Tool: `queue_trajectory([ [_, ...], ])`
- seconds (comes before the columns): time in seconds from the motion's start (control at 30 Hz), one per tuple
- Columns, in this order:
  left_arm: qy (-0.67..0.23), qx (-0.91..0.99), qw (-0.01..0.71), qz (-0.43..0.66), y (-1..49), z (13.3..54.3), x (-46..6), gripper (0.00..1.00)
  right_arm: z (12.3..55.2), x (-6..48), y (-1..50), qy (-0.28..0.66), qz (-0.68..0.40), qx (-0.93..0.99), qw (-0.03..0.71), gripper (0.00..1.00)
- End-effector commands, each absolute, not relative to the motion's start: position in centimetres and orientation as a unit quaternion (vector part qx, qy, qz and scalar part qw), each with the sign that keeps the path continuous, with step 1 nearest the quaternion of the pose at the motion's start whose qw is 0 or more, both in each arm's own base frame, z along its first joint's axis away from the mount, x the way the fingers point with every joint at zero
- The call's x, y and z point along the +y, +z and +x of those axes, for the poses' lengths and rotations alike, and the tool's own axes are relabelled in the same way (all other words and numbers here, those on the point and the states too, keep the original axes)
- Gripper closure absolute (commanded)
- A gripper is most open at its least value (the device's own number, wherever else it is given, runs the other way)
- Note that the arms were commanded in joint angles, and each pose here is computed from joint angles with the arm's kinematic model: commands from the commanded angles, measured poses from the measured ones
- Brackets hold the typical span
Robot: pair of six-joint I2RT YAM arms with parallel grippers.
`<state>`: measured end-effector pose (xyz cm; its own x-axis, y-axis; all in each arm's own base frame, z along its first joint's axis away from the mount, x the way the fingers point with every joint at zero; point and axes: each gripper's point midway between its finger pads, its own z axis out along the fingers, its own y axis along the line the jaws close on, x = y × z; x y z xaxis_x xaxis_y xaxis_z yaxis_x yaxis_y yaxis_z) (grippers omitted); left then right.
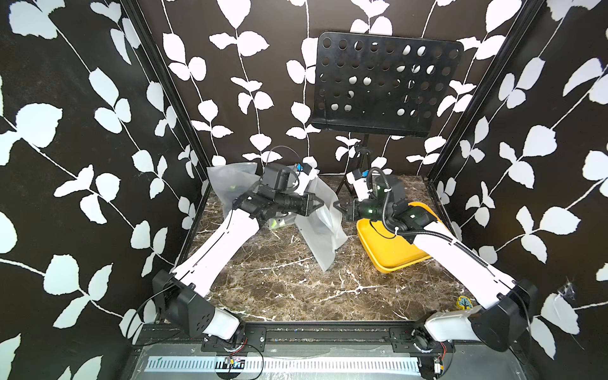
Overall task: Place the eggplant in a zip-top bag and seal the zipper
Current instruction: Adjust the zipper food storage bag in the zipper food storage bag.
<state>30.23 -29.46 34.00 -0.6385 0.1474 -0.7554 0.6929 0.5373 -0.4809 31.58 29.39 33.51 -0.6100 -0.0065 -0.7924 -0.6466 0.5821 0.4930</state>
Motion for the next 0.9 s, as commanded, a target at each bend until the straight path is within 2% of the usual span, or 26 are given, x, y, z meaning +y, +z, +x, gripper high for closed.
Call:
queue_trajectory([
  [0.0, -0.394, 0.798, 0.362, 0.277, 36.6, 29.0, -28.3, 1.00, 30.3, 30.9, 37.4, 0.447, -0.232, 0.763, 0.404, 1.00],
  [0.2, -0.375, 0.801, 0.374, 0.279, 37.7, 28.4, -27.2, 1.00, 29.7, 32.9, 39.1, 0.476, -0.258, 0.741, 0.398, 1.00],
  [0.37, -0.360, 0.813, 0.365, 0.275, 38.0, 27.9, -26.4, 1.00, 30.5, 33.8, 37.7, 0.478, -0.250, 0.752, 0.378, 1.00],
  [0.6, -0.351, 0.815, 0.367, 0.279, 38.6, 27.2, -25.7, 1.00, 30.7, 36.1, 36.9, 0.537, -0.243, 0.734, 0.337, 1.00],
  [0.73, -0.331, 0.831, 0.353, 0.275, 37.4, 27.5, -25.3, 1.00, 30.0, 37.4, 37.3, 0.564, -0.252, 0.719, 0.319, 1.00],
  [0.87, -0.330, 0.848, 0.309, 0.275, 34.2, 28.0, -26.0, 1.00, 30.5, 37.3, 34.8, 0.554, -0.230, 0.741, 0.301, 1.00],
])
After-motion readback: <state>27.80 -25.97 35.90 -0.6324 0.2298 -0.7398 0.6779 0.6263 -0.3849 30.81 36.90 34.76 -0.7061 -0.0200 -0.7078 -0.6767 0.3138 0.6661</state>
